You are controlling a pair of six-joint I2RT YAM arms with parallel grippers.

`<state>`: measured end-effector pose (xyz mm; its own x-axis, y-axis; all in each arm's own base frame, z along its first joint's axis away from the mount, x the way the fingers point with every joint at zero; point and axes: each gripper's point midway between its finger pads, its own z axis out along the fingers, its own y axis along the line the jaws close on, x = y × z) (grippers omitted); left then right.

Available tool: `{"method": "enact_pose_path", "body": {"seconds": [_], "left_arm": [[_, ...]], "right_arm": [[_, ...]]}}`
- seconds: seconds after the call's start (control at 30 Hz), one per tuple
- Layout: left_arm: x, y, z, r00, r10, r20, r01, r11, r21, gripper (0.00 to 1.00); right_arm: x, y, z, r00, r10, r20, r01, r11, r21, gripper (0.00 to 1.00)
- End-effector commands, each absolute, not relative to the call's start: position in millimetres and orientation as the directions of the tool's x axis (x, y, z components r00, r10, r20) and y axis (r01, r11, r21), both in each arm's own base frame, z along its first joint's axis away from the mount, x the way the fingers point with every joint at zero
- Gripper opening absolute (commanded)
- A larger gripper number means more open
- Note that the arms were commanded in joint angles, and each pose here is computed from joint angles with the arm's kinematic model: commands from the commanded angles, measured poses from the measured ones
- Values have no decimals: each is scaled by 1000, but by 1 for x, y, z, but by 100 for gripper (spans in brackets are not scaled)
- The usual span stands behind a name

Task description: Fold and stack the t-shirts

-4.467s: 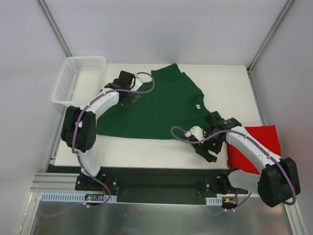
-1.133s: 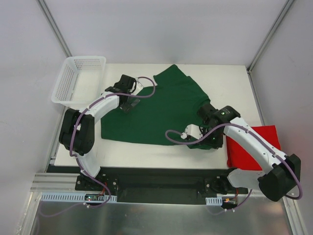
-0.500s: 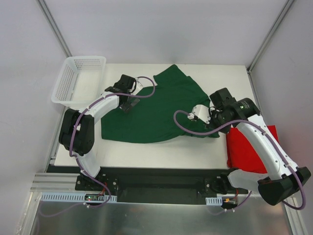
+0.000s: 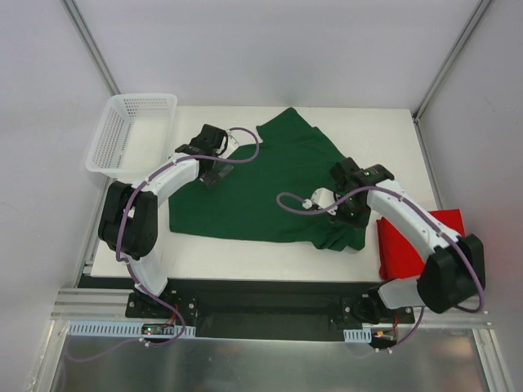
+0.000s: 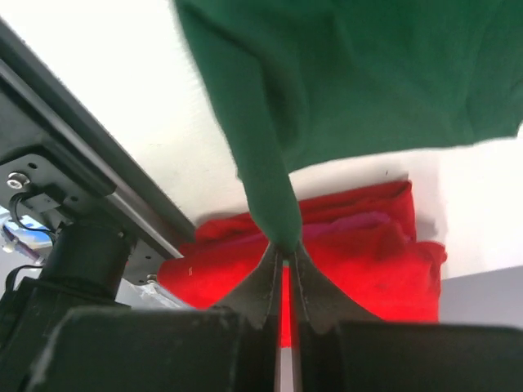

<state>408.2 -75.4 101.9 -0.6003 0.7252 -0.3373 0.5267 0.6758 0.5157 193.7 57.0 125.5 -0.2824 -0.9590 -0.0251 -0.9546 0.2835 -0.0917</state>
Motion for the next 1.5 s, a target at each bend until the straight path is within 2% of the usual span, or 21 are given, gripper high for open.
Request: {"method": "enact_pose_path", "body": {"seconds": [0.0, 0.13, 0.3, 0.63, 0.87, 1.2, 1.3, 1.33, 1.37, 1.4, 1.43, 1.47], "left_arm": [[404, -77, 119, -583, 726, -364, 510, 676, 532, 99], [397, -73, 114, -588, 730, -350, 514, 671, 535, 99], [391, -69, 112, -589, 735, -336, 522, 663, 537, 99], [389, -72, 104, -594, 734, -329, 536, 666, 519, 99], [389, -73, 100, -597, 732, -327, 539, 668, 512, 99], [385, -71, 96, -604, 730, -319, 541, 670, 508, 99], [383, -70, 96, -602, 733, -316, 545, 667, 509, 99], [383, -70, 95, -603, 733, -315, 546, 666, 508, 99], [383, -70, 95, -603, 733, -315, 546, 666, 508, 99], [383, -70, 95, -603, 733, -315, 546, 666, 508, 99], [383, -71, 95, -603, 734, -314, 547, 666, 507, 99], [383, -71, 94, -603, 734, -313, 548, 666, 506, 99]], "right_arm": [[246, 74, 119, -333, -940, -73, -928, 340, -152, 1], [283, 85, 111, -365, -929, -64, -918, 371, -143, 1], [315, 82, 98, -375, -927, -1, -913, 369, -175, 1], [338, 61, 69, -424, -902, 84, -888, 396, -233, 1], [368, 48, 75, -523, -851, 46, -818, 486, -309, 1], [391, 40, 65, -584, -809, 64, -771, 529, -354, 1], [386, 39, 63, -580, -811, 72, -777, 525, -347, 13], [380, 37, 60, -578, -812, 82, -783, 524, -335, 41], [378, 37, 65, -581, -811, 66, -778, 530, -337, 58], [374, 39, 67, -582, -811, 54, -776, 535, -332, 84], [367, 41, 65, -582, -812, 39, -780, 544, -311, 96], [365, 43, 77, -586, -810, -1, -768, 556, -318, 96]]}}
